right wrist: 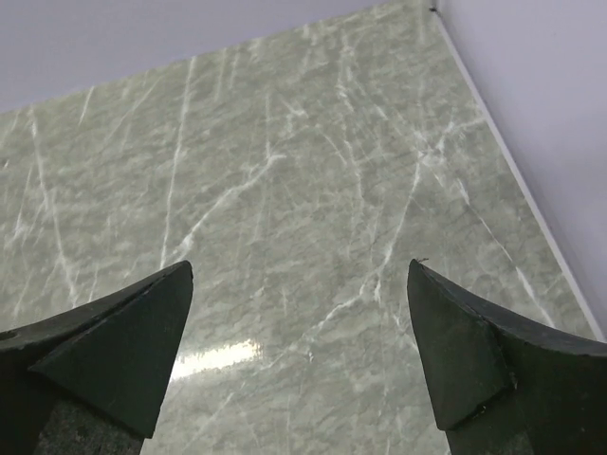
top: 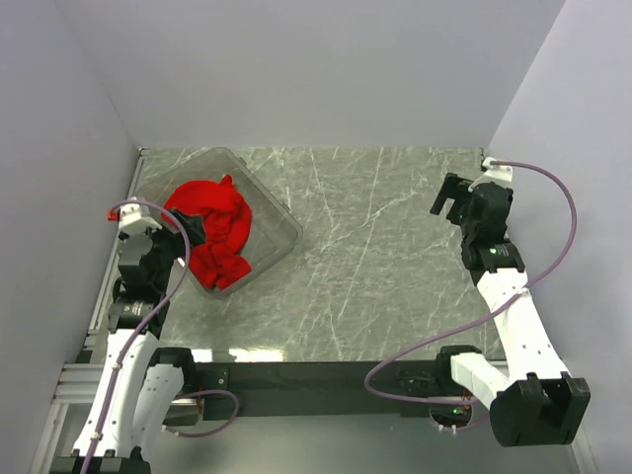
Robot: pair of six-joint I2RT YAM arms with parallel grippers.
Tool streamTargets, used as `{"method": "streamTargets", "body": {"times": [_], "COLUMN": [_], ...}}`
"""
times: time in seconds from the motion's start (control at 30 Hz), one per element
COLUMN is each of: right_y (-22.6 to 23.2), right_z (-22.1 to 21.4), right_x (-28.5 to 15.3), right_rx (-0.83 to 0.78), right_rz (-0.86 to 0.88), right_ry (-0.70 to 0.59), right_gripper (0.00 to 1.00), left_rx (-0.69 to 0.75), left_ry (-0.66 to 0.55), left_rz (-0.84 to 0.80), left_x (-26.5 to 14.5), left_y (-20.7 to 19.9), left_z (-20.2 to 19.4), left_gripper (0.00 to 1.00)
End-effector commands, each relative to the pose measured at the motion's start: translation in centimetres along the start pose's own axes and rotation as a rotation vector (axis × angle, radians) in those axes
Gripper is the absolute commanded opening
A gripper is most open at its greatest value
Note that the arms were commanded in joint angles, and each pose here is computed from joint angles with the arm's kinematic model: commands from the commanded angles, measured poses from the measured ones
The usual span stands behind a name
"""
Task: Fold and stack the t-shirts
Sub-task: Pick up the T-shirt and place it in the bin.
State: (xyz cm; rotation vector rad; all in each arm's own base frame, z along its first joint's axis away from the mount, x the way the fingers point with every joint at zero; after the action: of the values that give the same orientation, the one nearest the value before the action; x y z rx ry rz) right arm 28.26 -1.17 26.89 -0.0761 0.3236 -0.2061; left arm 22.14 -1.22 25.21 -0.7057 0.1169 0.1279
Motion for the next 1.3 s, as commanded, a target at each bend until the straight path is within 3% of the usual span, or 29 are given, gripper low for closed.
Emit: {"method": "streamTargets", "body": {"times": [0.0,0.07,0.2,0.4,0.53,0.67,0.9,1.07,1.17,1.2,1.27], "right_y": [0.7,1.7,6.2,7.1,7.8,8.0,8.1,8.1,8.0,8.1,8.0], "right_z": [2.9,3.2,1.5,-0.1,-1.0,-1.0,-1.8,-2.2,-2.3,-2.3,-2.2], "right_x": [-0.9,-1.5,-4.1,-3.3,-3.4,-2.9,-2.6,-2.7,-2.8,-2.9,-2.9], "right_rx": [-0.071,-0.129,-0.509,-0.508,-0.513,-0.493,-0.498,-0.494,-0.496,-0.497,-0.498], "right_rz": [0.111,0.225,0.825,0.937,1.020,1.020,1.021,1.027,1.027,1.029,1.029], "right_ry": [-0.071,-0.103,-0.227,-0.118,-0.137,-0.131,-0.126,-0.120,-0.119,-0.118,-0.116], "right_gripper": [1.00,1.00,1.00,1.00,1.00,1.00,1.00,1.00,1.00,1.00,1.00], "left_rx": [-0.015,-0.028,-0.056,-0.120,-0.199,-0.237,-0.228,-0.205,-0.189,-0.181,-0.185], "left_ry": [-0.005,0.013,0.053,0.168,0.263,0.375,0.404,0.405,0.406,0.398,0.373], "left_rz": [-0.047,-0.043,0.010,0.049,0.100,0.296,0.472,0.581,0.576,0.563,0.499], "left_x": [0.1,0.4,1.0,3.7,6.6,9.9,15.3,19.7,21.6,22.1,22.6], "left_y": [-2.0,-2.3,-2.4,-3.9,-5.2,-3.2,-0.4,2.5,3.3,3.2,2.1], "left_z": [1.6,1.8,1.8,1.9,2.1,-0.2,-2.8,-5.6,-6.8,-6.6,-5.7], "left_gripper": [0.99,1.00,0.99,1.00,0.94,0.84,0.76,0.75,0.59,0.35,0.10]}}
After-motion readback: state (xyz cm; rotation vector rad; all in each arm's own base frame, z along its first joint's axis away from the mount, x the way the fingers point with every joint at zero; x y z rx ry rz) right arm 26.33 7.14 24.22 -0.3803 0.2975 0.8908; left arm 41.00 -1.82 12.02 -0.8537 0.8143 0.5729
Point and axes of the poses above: each gripper's point midway between its finger pads, its own x axis out along the fingers, its own y axis along the line the jaws close on, z = x × y, the point moved 7 cm from there along -x, back along the fingers, and after that the axes turned 14 degrees about -x, right-handed, at the moved point
